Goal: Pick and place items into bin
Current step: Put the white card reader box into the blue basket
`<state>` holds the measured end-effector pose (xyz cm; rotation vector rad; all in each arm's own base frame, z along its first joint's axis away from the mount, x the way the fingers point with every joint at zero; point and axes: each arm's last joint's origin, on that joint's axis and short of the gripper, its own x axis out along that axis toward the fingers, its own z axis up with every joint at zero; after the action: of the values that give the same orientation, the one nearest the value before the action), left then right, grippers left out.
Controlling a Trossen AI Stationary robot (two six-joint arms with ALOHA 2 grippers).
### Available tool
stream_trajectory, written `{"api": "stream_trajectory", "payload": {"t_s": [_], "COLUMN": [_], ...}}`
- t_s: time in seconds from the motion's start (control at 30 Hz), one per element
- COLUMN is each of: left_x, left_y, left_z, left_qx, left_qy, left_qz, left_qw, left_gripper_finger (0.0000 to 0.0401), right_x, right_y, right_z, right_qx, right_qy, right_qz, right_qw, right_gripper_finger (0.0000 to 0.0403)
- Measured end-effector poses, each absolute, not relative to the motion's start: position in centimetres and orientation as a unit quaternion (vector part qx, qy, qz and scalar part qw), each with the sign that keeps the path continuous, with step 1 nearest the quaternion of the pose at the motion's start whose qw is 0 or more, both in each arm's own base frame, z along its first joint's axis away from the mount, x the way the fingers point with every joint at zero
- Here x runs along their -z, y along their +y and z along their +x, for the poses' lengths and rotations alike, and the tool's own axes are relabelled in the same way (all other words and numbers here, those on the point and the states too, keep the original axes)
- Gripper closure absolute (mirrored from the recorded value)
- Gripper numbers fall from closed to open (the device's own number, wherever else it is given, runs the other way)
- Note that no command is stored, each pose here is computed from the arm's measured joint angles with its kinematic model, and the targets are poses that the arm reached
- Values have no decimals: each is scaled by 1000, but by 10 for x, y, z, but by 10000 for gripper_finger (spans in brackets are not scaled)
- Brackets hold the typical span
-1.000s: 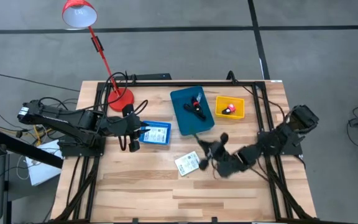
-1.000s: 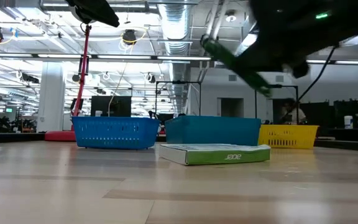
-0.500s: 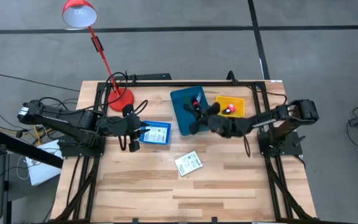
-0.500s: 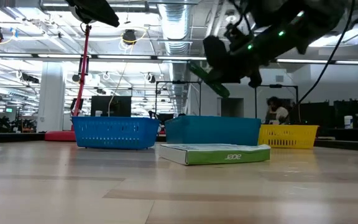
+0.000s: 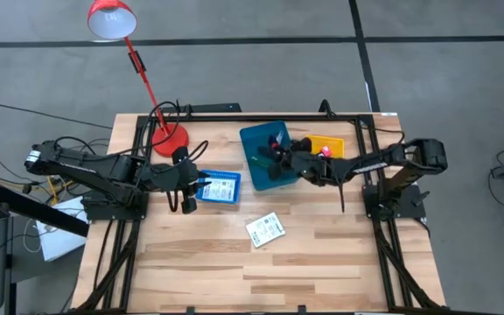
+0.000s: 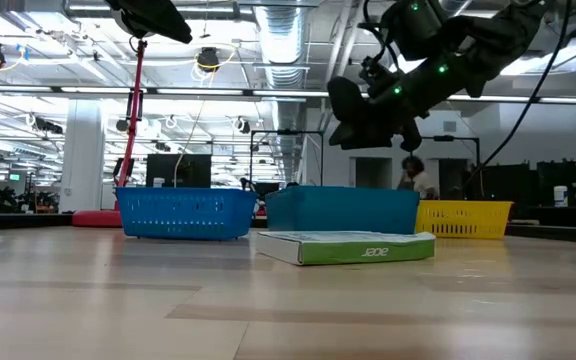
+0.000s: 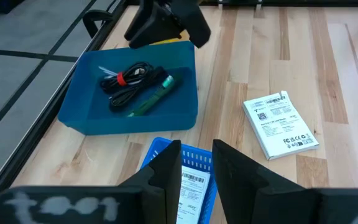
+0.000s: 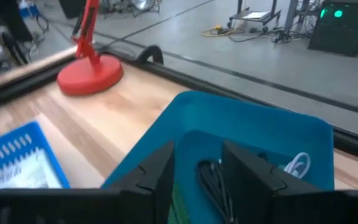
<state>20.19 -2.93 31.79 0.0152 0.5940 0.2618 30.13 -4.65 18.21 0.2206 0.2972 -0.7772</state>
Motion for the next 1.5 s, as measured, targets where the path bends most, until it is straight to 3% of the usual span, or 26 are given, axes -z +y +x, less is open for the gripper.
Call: {"api": "stream_trajectory", "payload": {"t_s": [0.27,0.6,0.93,1.5], "left_x": [-318,-318,-318,-318], "left_y": [-29,-29,-29,-29], "left_z": [202,202,202,202], "left_qx": [-129,-129,-129,-129], "left_qy": [292,292,292,292], "left_qz": [7,7,7,8], "left_qw": [948,948,948,948], "left_gripper_finger": [321,321,321,321], "right_x": [-176,-167,-144,-142], "right_y": [-24,43,95,133], "right_z": [301,293,255,233], "right_qx": [344,243,223,144], "right_qy": [187,244,356,382], "right_qz": [75,27,67,-4], "right_qw": [917,939,905,913], "right_gripper_finger": [260,272,282,280]}}
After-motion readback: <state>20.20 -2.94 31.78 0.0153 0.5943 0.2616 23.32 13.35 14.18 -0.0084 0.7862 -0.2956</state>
